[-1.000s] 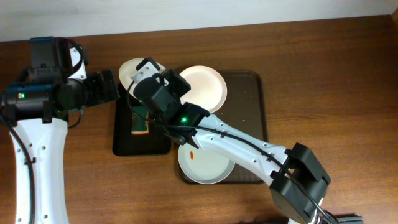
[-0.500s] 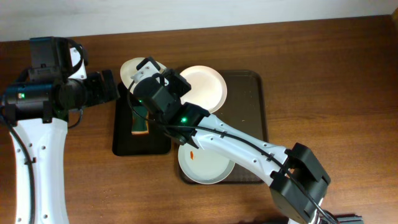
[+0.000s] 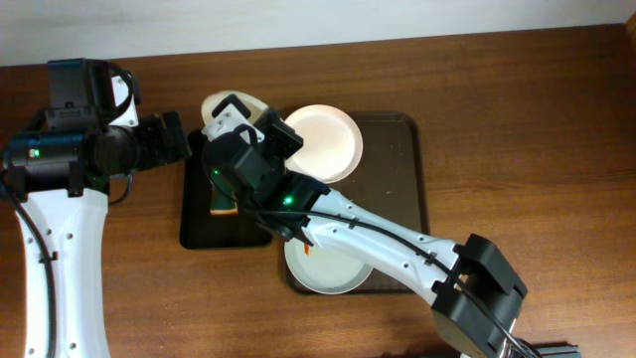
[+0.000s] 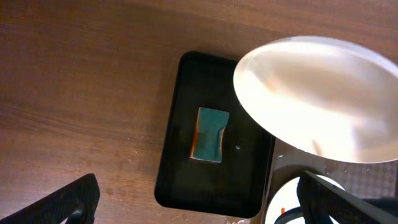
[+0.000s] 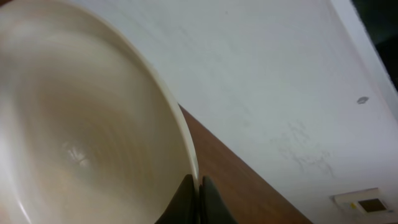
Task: Clean dirty plates on tray and stack at the side
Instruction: 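Lift the cream plate with the right gripper and carry it right, then set the cream plate down at the right side, grip the top-left plate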
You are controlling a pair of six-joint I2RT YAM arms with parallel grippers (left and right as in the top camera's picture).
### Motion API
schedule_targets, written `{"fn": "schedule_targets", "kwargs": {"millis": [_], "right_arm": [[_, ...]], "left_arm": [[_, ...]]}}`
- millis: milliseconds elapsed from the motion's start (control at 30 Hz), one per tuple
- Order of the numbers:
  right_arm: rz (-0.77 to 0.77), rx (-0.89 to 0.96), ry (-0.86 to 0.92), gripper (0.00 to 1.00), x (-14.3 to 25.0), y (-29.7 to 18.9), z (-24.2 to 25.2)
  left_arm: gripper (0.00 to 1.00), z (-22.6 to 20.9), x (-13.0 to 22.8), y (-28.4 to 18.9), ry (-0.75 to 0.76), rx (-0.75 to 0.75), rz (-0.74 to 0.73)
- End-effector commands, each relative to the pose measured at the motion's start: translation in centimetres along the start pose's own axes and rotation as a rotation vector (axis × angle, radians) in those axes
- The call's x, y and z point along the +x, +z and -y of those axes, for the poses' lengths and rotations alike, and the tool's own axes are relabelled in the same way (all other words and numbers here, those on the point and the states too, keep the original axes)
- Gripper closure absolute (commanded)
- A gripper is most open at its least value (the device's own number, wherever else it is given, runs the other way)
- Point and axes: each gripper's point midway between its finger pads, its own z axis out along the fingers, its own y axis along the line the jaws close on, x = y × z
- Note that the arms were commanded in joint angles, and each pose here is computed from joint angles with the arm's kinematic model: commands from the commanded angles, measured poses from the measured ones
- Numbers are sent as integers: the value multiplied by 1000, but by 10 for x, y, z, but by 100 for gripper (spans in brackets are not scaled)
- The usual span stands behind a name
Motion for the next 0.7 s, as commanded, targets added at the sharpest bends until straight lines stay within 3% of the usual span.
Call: {"fn": "schedule_targets", "kwargs": {"millis": [0,67,300,367,533,667], "right_arm": [[-13,56,175,96,0,-2,24],[-61,60,297,96,15,4,36],[-397,-455,857,96,114,30,106],[-498,-564,1041,96,162,34,146],[-855,-310,1366,96,346,24,231],[-1050,-183,1560,96,455,-4,225]], "left_arm": [[0,-1,-4,-7,7,-2,23],[0,-1,-4,-7,8,-2,23],[0,-1,-4,-7,8,-2,23],[0,-1,-4,-7,7,-2,23],[0,-1,-4,-7,8,-2,23],[0,-1,-4,-7,7,-2,23]]}}
